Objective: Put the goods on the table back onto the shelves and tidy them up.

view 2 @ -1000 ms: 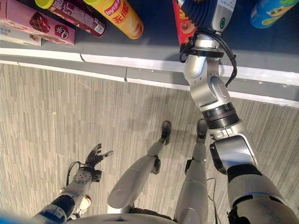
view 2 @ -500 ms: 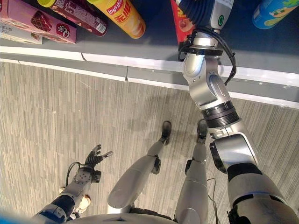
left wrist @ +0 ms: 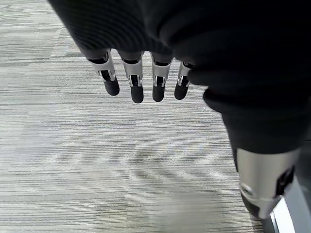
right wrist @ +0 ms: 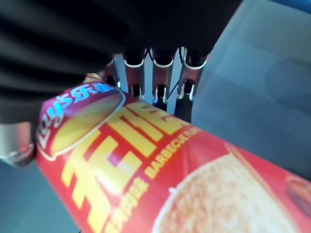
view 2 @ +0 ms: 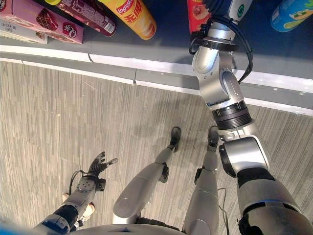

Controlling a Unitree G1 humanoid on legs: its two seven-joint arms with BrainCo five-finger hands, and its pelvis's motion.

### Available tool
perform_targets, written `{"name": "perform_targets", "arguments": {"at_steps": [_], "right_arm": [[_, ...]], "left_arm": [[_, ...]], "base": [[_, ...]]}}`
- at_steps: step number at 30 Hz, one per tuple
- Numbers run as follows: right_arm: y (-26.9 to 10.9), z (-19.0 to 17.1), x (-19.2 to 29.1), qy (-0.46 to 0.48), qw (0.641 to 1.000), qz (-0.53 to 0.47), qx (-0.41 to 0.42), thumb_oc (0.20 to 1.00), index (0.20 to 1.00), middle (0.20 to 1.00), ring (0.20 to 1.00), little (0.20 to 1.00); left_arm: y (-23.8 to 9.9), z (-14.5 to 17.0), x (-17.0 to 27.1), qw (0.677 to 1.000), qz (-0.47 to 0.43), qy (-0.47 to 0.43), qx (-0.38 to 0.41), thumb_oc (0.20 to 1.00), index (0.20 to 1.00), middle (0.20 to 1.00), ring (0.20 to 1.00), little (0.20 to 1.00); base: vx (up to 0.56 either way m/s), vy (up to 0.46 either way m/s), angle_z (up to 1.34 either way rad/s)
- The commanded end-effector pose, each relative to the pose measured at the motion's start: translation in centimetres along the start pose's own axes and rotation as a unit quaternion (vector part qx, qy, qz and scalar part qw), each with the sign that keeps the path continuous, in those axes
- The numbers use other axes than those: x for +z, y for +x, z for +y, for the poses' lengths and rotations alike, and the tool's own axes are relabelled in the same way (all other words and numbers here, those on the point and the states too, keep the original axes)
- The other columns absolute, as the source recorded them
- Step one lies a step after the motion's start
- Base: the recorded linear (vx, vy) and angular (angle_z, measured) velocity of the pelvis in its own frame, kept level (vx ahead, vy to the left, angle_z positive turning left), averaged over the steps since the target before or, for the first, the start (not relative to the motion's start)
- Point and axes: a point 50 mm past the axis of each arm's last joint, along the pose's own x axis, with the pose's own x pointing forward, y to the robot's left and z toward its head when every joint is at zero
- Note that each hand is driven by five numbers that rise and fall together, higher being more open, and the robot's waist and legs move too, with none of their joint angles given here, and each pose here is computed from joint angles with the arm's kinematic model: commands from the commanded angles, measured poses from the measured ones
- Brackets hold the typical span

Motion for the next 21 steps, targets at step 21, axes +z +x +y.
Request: {"name": "perform_targets", "arguments": {"at_steps": [21], "right_arm": [[1.6,-0.2,4.3,0.041,0.995,-0.089,-0.034,0.2,0.2,0.2,0.2,0.2]], "left_arm": [[0.3,-1.4,1.1,1.0,-0.012,-0.009,-0.002,1.0,1.0,1.0,1.0,1.0]], "base": [[0.0,0.0,0.0]]}}
